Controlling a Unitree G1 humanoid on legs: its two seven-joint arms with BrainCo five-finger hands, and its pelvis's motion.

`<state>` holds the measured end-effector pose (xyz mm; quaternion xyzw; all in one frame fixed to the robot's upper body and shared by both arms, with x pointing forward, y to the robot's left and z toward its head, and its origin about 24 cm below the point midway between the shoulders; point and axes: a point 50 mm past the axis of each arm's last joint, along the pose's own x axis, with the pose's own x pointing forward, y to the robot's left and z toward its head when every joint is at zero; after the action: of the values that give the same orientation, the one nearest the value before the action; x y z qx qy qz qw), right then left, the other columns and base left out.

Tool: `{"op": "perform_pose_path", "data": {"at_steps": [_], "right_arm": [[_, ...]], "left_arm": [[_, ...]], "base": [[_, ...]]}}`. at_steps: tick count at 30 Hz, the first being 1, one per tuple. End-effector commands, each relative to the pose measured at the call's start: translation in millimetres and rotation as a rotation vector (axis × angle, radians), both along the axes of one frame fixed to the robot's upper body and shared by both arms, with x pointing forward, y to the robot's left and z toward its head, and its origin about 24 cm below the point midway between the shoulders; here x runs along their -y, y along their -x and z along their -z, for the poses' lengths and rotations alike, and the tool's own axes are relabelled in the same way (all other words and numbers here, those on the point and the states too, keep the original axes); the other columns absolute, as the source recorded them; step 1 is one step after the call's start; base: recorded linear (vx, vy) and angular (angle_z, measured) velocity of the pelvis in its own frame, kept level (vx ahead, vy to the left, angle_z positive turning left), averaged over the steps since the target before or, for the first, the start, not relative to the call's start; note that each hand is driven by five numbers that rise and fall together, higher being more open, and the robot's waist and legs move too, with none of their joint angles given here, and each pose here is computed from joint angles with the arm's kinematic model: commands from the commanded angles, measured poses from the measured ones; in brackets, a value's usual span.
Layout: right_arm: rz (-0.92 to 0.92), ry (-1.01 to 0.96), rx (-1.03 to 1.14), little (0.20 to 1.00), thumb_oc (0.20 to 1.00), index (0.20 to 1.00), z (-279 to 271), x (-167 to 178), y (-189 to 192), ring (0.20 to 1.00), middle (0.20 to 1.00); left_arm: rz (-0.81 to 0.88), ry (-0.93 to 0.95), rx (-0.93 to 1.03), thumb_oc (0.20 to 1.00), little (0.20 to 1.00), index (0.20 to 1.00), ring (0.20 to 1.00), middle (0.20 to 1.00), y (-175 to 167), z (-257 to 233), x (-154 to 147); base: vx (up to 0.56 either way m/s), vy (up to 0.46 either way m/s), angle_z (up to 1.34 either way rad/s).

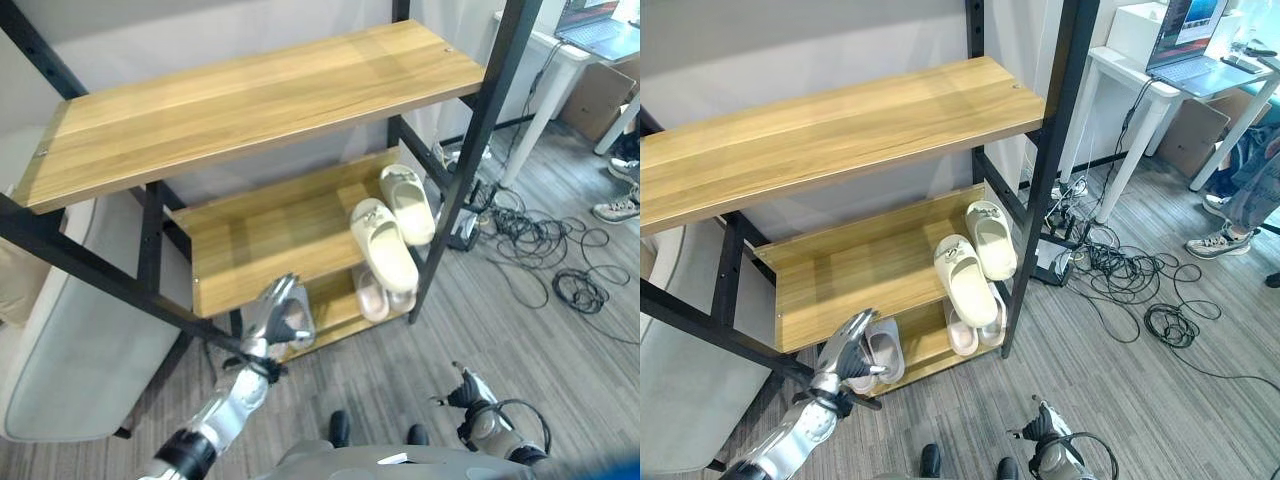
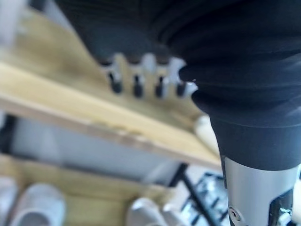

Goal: Arrange the slippers neatly on the shoe rack.

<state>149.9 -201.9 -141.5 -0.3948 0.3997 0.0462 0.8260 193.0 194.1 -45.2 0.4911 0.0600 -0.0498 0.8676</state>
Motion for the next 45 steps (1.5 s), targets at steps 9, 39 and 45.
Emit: {"op": "perform_pose_path", "data": {"at_steps": [9,39,45], "right_arm": [[-0.098,0.014,0.08,1.0,1.0,1.0,-9,1,-12,1.0,1.0],[-0.478,0.041,0.12,1.0,1.0,1.0,-17,-39,-33,1.0,1.0],[-0.51,0.048,0.205,1.0,1.0,1.0,-27,-44,-47,1.0,1.0]], "left_arm": [[-0.083,-0.064,-0.116,1.0,1.0,1.0,1.0,1.0,35,22,-36],[-0.154,-0.064,-0.444,1.0,1.0,1.0,1.0,1.0,63,86,-12],[-0.152,-0.067,-0.429,1.0,1.0,1.0,1.0,1.0,59,85,-9]], "base": [[0.01,-0.004,0.19],[-0.01,0.015,0.09],[-0.01,0.005,0.03]]}}
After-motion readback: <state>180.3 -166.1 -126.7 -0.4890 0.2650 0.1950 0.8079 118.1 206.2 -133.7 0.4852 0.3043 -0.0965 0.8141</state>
